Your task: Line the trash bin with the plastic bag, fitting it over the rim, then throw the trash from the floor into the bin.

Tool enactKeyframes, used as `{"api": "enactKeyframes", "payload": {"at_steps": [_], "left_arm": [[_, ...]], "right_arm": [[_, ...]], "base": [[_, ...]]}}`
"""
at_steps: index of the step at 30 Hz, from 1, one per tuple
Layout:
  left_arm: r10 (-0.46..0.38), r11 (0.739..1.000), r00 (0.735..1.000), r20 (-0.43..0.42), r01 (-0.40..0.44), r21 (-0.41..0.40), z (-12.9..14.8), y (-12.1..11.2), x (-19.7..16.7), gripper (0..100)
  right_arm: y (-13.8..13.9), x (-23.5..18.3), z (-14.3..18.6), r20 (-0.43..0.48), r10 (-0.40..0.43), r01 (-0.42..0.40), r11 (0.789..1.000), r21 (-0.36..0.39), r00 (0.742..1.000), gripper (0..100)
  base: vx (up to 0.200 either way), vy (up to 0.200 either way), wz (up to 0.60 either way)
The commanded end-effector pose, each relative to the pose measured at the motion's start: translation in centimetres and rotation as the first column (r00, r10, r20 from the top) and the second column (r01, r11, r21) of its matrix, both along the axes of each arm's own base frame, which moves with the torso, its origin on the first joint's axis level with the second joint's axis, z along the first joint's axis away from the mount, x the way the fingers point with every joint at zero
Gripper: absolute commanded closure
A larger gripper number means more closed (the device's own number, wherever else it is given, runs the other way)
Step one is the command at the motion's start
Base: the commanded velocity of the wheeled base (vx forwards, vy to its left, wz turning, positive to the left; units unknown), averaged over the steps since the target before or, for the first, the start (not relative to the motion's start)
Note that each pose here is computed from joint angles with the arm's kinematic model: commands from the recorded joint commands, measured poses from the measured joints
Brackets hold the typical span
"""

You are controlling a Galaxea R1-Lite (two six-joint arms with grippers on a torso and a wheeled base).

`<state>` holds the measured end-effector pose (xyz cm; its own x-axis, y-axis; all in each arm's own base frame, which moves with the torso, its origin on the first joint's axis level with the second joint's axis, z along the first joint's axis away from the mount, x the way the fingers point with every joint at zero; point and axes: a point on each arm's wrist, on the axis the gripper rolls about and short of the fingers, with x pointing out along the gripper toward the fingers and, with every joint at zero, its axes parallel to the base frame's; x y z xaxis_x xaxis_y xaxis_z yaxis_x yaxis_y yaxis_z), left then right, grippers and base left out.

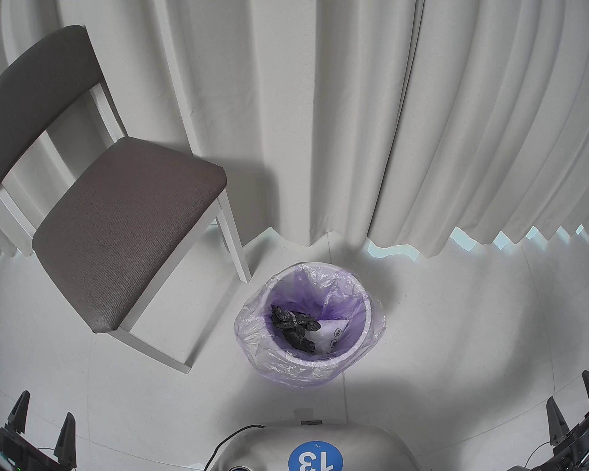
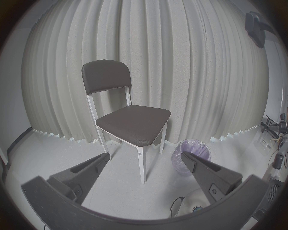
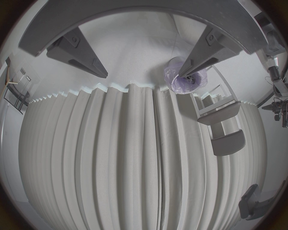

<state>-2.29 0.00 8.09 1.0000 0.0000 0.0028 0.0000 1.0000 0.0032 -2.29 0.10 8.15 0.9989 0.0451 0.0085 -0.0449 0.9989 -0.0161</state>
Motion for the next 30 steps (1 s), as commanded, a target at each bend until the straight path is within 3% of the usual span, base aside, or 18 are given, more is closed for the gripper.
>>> {"api": "enactKeyframes", "payload": {"at_steps": [1,30], "left_arm": [[0.000,1.000,1.000,-0.003,0.000,0.000,-0.52,0.00,0.02,0],[0.000,1.000,1.000,-0.003,0.000,0.000,-0.52,0.00,0.02,0]], "right_arm": [[0.00,0.02,-0.52,-0.002,0.001,-0.001,1.000,0.000,1.000,0],[-0.05,0.02,-0.50,-0.003,-0.020,0.020,0.999,0.037,1.000,0]], "base": [[0.000,0.000,0.00],[0.000,0.000,0.00]]}}
